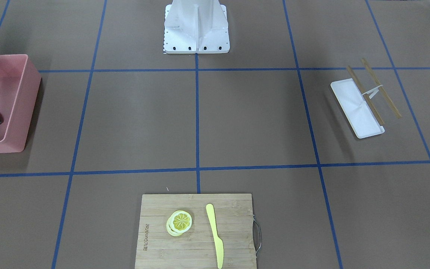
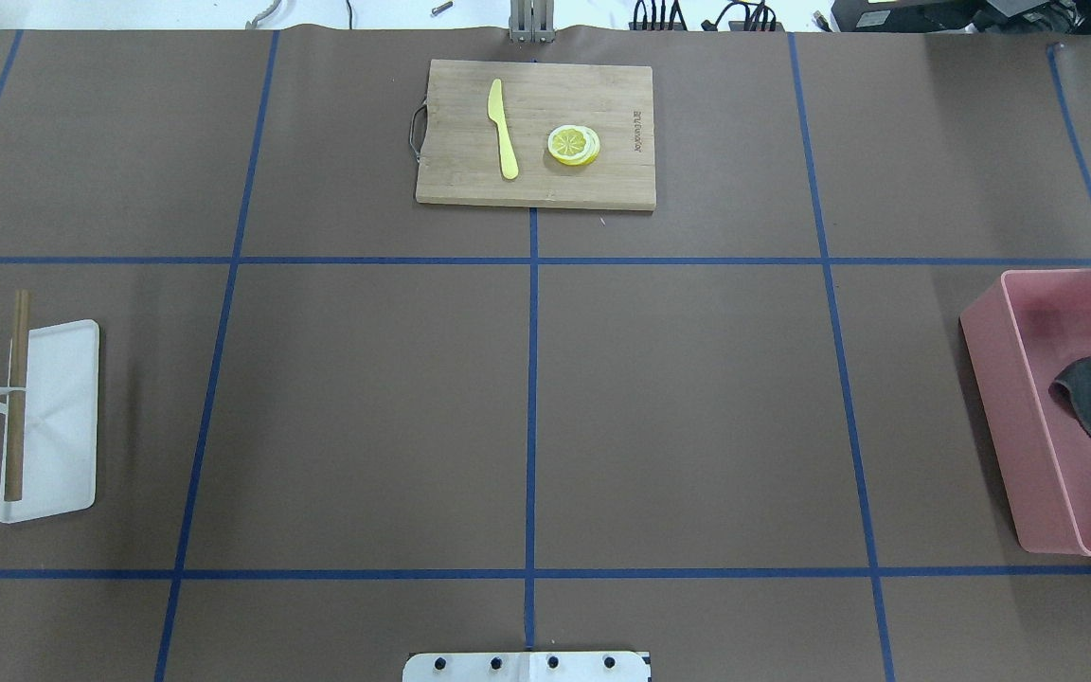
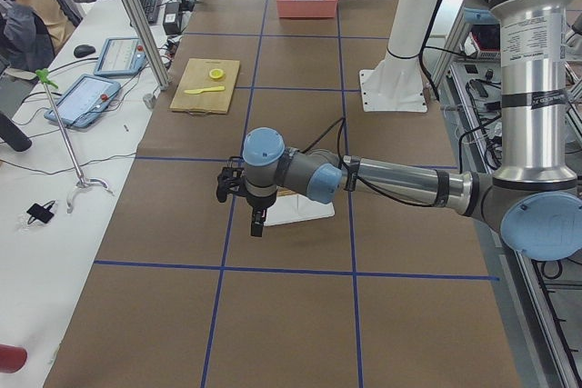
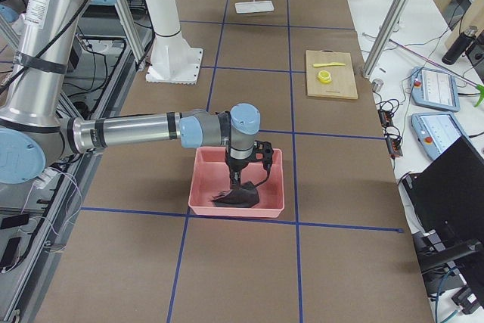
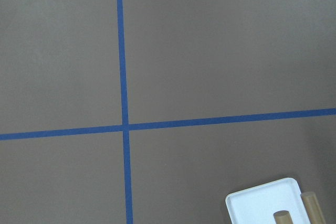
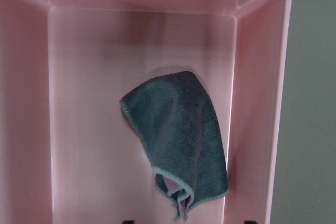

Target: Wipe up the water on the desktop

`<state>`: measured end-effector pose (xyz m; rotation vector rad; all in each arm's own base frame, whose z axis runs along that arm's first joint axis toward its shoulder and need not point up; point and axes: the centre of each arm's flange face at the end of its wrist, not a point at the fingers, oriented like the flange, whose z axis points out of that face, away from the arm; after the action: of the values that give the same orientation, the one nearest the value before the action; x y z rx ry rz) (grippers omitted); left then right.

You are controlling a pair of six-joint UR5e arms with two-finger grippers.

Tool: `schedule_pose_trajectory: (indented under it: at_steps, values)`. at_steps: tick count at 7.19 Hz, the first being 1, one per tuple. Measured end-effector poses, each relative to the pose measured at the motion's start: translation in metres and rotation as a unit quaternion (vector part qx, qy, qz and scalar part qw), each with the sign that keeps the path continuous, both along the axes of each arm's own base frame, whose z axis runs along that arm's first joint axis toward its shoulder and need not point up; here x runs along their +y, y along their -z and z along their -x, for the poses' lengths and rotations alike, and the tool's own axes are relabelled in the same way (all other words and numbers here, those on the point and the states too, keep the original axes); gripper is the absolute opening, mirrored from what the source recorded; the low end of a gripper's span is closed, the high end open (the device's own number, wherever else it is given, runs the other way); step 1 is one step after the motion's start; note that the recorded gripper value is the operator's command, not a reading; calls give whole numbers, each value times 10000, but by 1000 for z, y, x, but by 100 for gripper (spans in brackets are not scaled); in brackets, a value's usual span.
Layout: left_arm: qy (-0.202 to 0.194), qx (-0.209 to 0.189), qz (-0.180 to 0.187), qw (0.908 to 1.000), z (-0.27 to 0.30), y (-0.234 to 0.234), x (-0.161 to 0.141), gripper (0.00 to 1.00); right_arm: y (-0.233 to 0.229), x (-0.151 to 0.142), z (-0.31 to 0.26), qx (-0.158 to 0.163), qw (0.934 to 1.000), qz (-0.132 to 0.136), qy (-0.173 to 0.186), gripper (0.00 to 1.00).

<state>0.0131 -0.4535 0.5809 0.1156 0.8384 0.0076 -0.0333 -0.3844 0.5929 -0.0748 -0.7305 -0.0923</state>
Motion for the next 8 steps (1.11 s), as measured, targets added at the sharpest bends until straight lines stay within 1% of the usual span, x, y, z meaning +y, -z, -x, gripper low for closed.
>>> schedule_pose_trajectory:
  at_steps: [1, 3, 5, 8]
  values:
    - [-83, 165, 75, 9998, 5, -10, 14, 98, 1, -6, -3, -3, 10000, -21, -60, 100]
    - [-267, 176, -12, 9995, 20, -33, 35, 98, -4, -27, -16, -17, 9996, -24, -270, 100]
    - [-171, 124, 79, 9997, 38, -53, 56, 98, -13, -43, -25, -10, 9992, 16, -393, 100]
    - [-3, -350, 148, 9993, 53, -70, 66, 98, -17, -55, -25, -9, 9992, 5, -392, 100]
